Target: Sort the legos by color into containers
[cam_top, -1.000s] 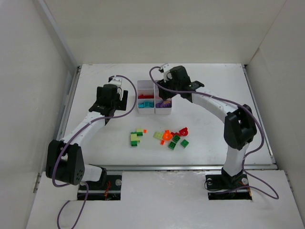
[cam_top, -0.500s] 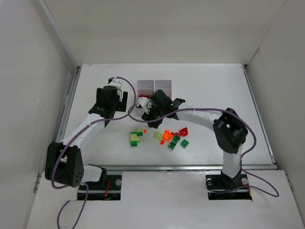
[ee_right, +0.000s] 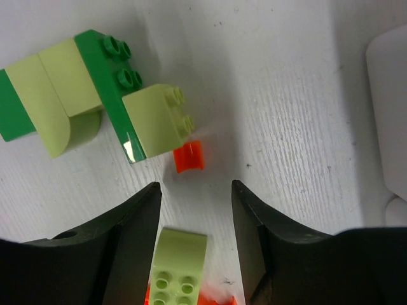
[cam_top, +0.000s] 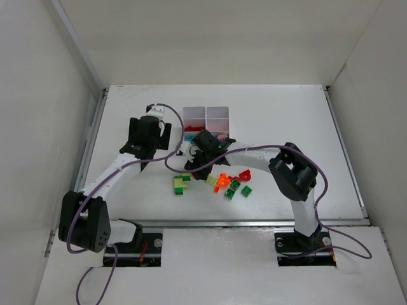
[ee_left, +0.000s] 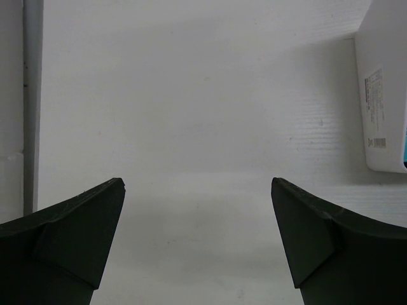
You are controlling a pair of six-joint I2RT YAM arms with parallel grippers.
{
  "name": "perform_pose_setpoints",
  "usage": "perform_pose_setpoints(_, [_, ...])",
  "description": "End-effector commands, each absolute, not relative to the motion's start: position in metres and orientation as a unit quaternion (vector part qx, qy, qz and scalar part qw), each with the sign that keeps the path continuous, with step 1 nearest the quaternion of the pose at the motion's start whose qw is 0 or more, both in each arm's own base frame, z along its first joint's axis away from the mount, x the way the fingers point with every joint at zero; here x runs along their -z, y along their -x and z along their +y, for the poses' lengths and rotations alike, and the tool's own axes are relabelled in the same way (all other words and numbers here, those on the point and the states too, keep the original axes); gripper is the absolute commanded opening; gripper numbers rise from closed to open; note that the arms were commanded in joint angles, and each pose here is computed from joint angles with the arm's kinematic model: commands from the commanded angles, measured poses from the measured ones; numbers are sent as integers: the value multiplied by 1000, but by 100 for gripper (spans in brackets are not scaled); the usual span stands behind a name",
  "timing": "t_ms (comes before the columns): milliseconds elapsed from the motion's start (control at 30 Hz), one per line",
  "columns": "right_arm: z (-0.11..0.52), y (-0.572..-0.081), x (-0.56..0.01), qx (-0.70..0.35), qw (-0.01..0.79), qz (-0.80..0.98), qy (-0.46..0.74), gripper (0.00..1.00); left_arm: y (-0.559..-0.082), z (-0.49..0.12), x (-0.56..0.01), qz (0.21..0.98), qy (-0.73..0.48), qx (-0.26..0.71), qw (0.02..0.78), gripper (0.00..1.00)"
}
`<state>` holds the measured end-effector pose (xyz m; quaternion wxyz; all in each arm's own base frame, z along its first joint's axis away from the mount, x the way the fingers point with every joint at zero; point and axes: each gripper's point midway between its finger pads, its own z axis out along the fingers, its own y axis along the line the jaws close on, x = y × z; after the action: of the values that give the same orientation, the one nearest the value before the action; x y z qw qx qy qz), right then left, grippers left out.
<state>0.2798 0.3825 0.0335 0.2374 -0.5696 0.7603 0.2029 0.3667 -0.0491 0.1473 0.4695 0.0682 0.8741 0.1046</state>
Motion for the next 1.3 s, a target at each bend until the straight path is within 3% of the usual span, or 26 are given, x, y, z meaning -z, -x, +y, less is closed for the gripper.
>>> perform_pose_setpoints(0, [401,-281,-34,-212,256,754,566,54,-365,-39,-159,861,-41,-127,490,100])
perform_pose_setpoints(267, [412,-279,-27,-202,261,753,569,54,-358,-30,-156,861,-32,-146,487,100])
perform_pose_setpoints(367, [416,-282,-25,-203,261,755,566,48,-358,-30,-156,861,-32,-146,487,100])
perform_pose_setpoints(533, [415,-285,-22,-194,260,759,564,23,-358,-29,-159,859,-31,-144,491,100])
perform_pose_setpoints(900, [413,-288,-60,-192,289,750,563,1,-356,-29,-155,861,-32,-146,487,100])
perform_pose_setpoints(1267, [370,-324,-141,-229,364,767,477,0,-356,-34,-153,863,-39,-133,487,100])
